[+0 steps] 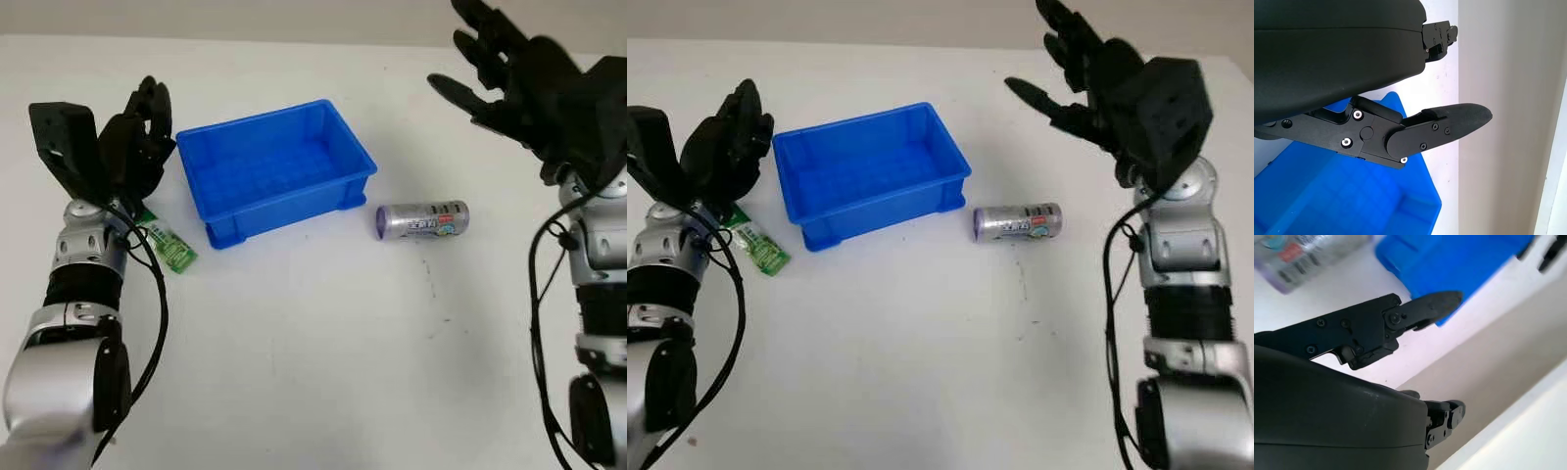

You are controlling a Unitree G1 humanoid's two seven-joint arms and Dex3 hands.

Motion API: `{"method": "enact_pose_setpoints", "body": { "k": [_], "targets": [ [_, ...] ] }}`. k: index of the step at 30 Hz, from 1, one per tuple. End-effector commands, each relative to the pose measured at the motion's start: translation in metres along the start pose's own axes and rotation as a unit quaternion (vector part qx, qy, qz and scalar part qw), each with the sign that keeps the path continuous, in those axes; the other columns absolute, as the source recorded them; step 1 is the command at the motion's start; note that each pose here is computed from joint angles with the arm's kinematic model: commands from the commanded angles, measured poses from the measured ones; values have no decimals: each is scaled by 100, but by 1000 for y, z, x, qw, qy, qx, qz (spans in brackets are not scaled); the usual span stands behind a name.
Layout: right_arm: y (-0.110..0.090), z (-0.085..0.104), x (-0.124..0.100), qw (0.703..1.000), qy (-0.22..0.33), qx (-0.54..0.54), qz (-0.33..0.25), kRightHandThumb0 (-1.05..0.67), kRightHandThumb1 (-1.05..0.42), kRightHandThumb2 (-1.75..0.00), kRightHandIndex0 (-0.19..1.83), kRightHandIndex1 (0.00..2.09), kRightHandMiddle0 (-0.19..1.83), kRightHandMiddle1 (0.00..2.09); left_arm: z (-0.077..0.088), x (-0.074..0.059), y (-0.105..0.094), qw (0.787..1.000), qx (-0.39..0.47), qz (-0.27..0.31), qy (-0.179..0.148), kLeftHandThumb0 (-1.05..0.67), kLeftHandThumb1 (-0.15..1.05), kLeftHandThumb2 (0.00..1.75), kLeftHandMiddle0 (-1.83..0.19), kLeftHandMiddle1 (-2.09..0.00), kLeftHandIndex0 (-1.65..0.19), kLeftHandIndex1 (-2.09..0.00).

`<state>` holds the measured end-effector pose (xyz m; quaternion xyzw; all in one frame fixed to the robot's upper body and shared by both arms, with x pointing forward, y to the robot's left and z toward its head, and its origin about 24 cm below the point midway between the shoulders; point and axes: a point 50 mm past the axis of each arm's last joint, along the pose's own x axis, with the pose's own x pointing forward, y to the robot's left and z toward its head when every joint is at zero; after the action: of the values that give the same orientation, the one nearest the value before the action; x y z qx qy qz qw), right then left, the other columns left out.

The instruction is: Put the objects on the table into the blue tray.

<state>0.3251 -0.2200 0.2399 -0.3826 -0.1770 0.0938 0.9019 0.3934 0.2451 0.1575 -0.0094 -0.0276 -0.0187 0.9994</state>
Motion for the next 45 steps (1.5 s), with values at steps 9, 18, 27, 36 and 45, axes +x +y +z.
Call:
{"method": "enact_pose_setpoints", "body": {
  "k": [9, 18, 27, 36, 45],
  "targets": [
    [9, 14, -22, 977, -40, -199, 61, -54, -77, -4, 29, 12, 31, 8, 14, 3, 1, 1000, 13, 3, -19, -71, 105, 66, 9, -6, 11, -6],
    [17, 12, -22, 965, -21, -232, 117, -52, -76, -5, 20, 6, 23, 4, 14, 4, 0, 1000, 8, 3, -18, -70, 105, 66, 9, -6, 11, -6],
    [39, -8, -18, 947, 34, -276, 160, -54, -82, -6, 17, 5, 18, 4, 13, 3, 3, 1000, 10, 5, -16, -70, 105, 66, 9, -5, 12, -5],
    [49, -24, -19, 945, 61, -272, 173, -51, -83, -5, 17, 6, 14, 5, 12, 2, 4, 1000, 14, 3, -15, -71, 105, 65, 10, -5, 12, -6],
    [53, -32, -22, 944, 78, -271, 170, -45, -82, -5, 16, 5, 15, 6, 12, 2, 5, 1000, 15, 1, -14, -71, 105, 65, 9, -5, 12, -5]
  ]
}}
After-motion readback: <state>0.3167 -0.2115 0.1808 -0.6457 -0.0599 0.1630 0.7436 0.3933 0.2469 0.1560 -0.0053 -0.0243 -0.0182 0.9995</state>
